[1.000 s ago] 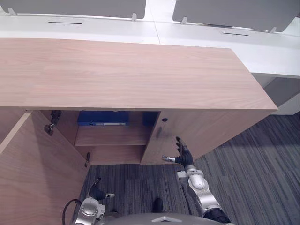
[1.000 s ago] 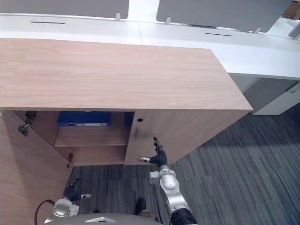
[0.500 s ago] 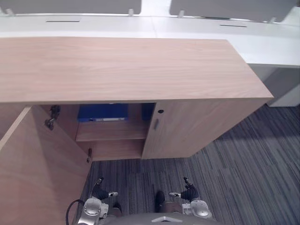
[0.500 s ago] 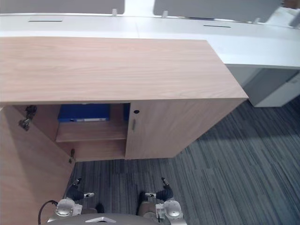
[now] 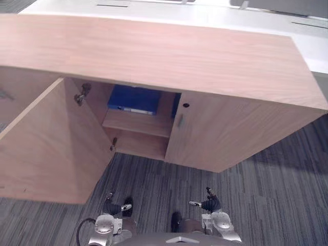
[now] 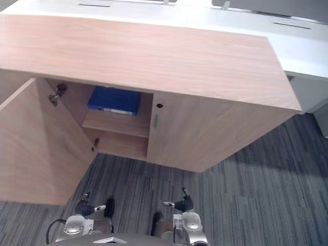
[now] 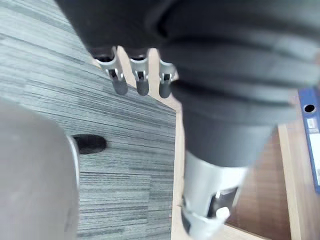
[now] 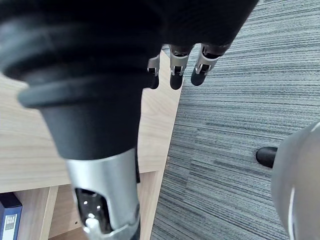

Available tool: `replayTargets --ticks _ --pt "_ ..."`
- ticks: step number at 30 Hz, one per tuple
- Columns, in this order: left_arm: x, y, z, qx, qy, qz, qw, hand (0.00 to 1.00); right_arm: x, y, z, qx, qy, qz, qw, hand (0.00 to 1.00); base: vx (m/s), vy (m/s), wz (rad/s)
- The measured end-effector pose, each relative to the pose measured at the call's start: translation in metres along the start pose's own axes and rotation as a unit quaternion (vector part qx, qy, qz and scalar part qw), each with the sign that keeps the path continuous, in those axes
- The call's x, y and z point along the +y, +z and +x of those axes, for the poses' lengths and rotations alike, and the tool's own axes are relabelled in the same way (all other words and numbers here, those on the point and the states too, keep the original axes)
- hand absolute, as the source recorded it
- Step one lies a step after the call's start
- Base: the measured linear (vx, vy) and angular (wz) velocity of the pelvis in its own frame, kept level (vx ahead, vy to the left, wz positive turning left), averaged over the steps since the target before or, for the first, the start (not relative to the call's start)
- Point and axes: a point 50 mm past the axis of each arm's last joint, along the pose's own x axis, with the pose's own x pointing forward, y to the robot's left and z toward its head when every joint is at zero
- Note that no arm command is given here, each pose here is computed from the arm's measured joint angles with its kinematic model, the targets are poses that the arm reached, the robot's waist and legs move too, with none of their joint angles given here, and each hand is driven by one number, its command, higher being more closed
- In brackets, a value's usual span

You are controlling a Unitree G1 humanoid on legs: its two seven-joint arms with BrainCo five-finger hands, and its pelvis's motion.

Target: Walk over to the cabinet, pick up the folder, carry it to the office cabinet, place the folder inside the office cabinet, then close the office cabinet door

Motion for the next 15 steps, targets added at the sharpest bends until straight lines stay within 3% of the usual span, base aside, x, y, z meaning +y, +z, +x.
replayTargets --ticks 5,8,11,15 --pt "-0.001 -0.010 -0.005 0.015 0.010 -0.025 1.000 0.00 -0.018 -0.002 0.000 0.002 -0.020 -0.012 1.000 0.00 -0.13 0.101 0.33" --pt "0.010 -0.015 -0.006 0.023 0.035 -0.042 0.998 0.00 -0.005 -0.015 -0.007 0.024 -0.013 0.010 1.000 0.00 -0.07 0.128 0.22" --pt "0.023 -0.019 -0.007 0.036 0.074 -0.099 0.992 0.00 0.000 -0.022 -0.011 0.038 -0.011 0.018 0.999 0.00 -0.02 0.089 0.33" --pt "0.066 -0.017 -0.009 0.019 0.180 -0.204 0.962 0.00 -0.002 -0.022 -0.010 0.038 -0.014 0.016 0.999 0.00 0.03 0.019 0.14"
